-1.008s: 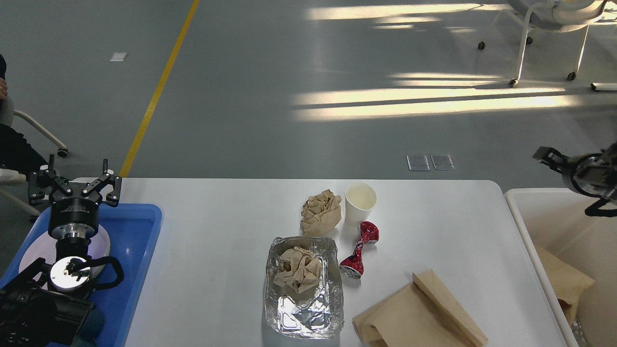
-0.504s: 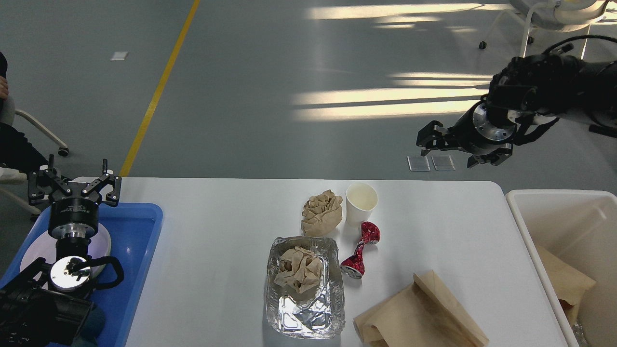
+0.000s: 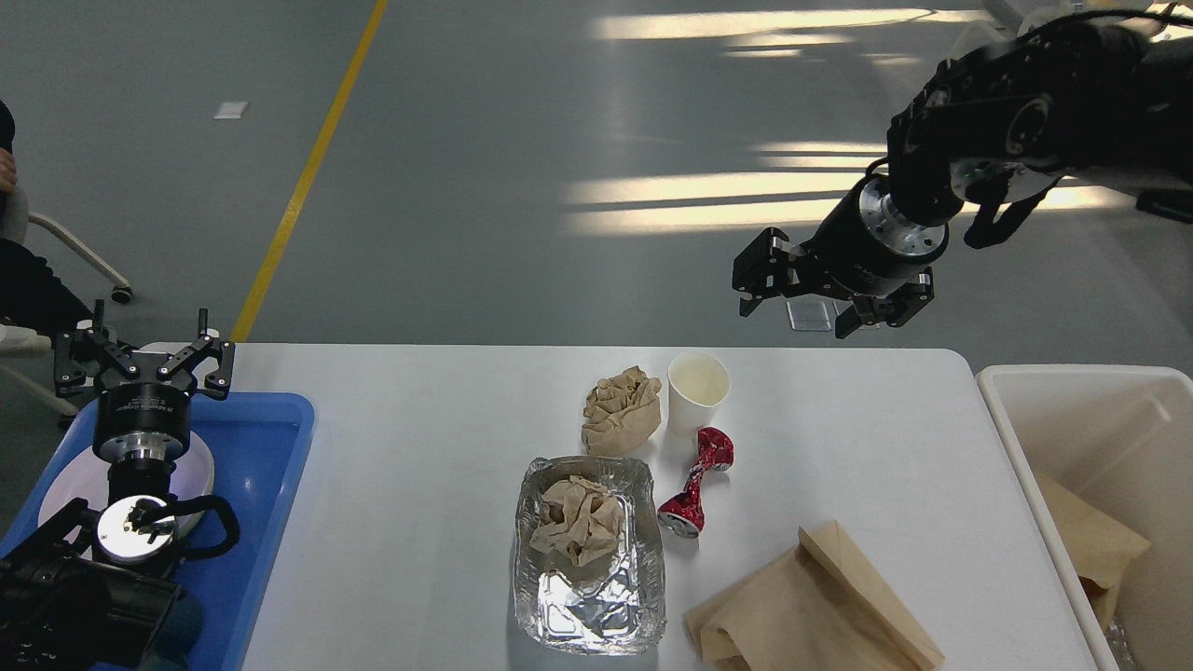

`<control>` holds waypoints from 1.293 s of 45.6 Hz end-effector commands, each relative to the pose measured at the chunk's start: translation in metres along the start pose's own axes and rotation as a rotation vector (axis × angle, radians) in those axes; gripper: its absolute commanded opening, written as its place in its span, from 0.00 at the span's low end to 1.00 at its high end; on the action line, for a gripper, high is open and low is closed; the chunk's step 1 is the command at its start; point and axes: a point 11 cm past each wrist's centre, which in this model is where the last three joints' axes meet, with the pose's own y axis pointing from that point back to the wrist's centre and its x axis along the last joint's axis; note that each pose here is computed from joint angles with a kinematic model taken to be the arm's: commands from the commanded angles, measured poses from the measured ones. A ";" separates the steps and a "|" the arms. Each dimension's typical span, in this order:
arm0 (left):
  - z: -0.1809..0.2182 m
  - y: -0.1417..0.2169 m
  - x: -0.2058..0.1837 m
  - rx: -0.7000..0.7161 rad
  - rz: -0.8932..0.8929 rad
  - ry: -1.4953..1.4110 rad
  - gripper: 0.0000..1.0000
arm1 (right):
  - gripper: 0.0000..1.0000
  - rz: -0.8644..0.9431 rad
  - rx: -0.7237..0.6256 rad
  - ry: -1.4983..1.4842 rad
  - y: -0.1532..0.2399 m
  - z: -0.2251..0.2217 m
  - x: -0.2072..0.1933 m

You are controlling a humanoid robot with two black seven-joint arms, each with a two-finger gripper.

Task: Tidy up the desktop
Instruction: 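Move the right gripper over and grasp the red crushed can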

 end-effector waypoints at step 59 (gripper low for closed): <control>0.000 0.000 0.000 0.000 0.001 0.000 0.96 | 0.98 0.121 0.065 -0.104 -0.229 0.026 -0.108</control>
